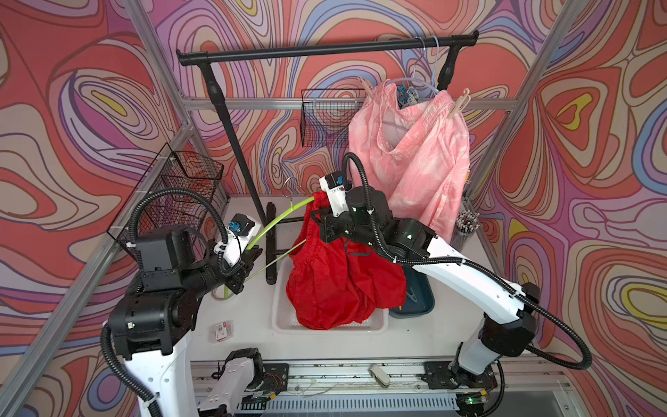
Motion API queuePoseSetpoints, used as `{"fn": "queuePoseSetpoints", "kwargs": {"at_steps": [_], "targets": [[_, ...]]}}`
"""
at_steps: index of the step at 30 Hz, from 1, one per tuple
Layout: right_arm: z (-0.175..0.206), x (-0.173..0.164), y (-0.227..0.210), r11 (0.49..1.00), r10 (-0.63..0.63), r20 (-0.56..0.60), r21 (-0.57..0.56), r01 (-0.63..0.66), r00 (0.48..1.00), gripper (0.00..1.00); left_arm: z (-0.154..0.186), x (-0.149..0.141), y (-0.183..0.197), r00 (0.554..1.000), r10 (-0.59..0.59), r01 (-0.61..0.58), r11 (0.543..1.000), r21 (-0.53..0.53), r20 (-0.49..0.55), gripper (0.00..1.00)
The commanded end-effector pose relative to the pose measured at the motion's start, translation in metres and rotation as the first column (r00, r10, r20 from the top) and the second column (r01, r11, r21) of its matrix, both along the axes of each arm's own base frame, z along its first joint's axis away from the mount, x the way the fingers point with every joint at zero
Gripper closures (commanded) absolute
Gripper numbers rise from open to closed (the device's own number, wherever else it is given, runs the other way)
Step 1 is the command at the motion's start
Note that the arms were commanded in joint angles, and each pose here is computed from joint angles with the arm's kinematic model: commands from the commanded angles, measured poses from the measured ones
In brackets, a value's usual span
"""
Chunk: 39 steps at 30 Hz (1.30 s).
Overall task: Remove the clothespins securing shorts to the hanger
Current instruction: Remove the shorts from the hanger.
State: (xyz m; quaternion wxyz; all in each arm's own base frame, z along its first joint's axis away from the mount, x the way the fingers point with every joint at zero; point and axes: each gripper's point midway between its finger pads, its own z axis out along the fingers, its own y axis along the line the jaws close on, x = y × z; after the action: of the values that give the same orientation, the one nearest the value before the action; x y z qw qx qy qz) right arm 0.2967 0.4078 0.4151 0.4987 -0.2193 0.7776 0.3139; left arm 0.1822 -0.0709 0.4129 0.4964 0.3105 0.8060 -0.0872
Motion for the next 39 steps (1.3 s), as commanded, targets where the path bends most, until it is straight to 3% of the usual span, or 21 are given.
{"fn": "queuePoseSetpoints", "kwargs": {"at_steps": [1, 8, 11, 15, 17, 20, 22, 26, 29, 33, 39], "targets": [[0.037, 0.007, -0.042, 0.981, -0.196, 0.109, 0.037, 0.193, 0.975, 1.00, 0.009, -0.009, -0.008, 0.997, -0.050, 0.049, 0.999, 0.016, 0.061, 1.00], [0.061, 0.003, -0.121, 0.904, -0.416, 0.213, -0.005, 0.427, 0.884, 1.00, 0.002, -0.012, -0.001, 0.997, -0.019, 0.013, 0.998, 0.068, 0.075, 1.00], [0.063, -0.006, -0.139, 0.898, -0.426, 0.204, -0.022, 0.439, 0.882, 1.00, 0.007, -0.011, 0.006, 0.993, 0.031, -0.040, 0.996, 0.076, 0.111, 1.00], [0.046, -0.023, -0.132, 0.921, -0.371, 0.138, -0.071, 0.383, 0.918, 1.00, 0.029, -0.003, 0.034, 0.953, 0.208, -0.229, 0.971, 0.074, 0.220, 1.00], [0.038, -0.030, -0.130, 0.910, -0.379, 0.150, -0.117, 0.397, 0.913, 1.00, 0.041, -0.002, 0.048, 0.919, 0.290, -0.316, 0.947, 0.061, 0.266, 1.00], [0.035, -0.036, -0.136, 0.886, -0.410, 0.182, -0.155, 0.437, 0.894, 1.00, 0.045, -0.007, 0.045, 0.922, 0.269, -0.299, 0.952, 0.070, 0.279, 1.00], [0.041, -0.041, -0.130, 0.905, -0.375, 0.180, -0.139, 0.401, 0.909, 1.00, 0.050, -0.005, 0.048, 0.911, 0.295, -0.322, 0.945, 0.050, 0.290, 1.00], [0.053, -0.059, -0.095, 0.928, -0.287, 0.228, -0.175, 0.329, 0.931, 1.00, 0.071, 0.000, 0.067, 0.837, 0.415, -0.437, 0.899, -0.020, 0.357, 1.00], [0.054, -0.063, -0.073, 0.919, -0.249, 0.262, -0.240, 0.312, 0.933, 1.00, 0.092, -0.013, 0.062, 0.811, 0.408, -0.414, 0.907, -0.081, 0.419, 1.00], [0.066, -0.052, -0.083, 0.871, -0.310, 0.368, -0.259, 0.417, 0.877, 1.00, 0.095, -0.052, 0.017, 0.886, 0.153, -0.157, 0.987, -0.028, 0.437, 1.00], [0.106, -0.031, -0.107, 0.843, -0.365, 0.447, -0.213, 0.494, 0.817, 1.00, 0.074, -0.079, 0.001, 0.929, 0.005, -0.023, 0.999, 0.044, 0.369, 1.00]]}}
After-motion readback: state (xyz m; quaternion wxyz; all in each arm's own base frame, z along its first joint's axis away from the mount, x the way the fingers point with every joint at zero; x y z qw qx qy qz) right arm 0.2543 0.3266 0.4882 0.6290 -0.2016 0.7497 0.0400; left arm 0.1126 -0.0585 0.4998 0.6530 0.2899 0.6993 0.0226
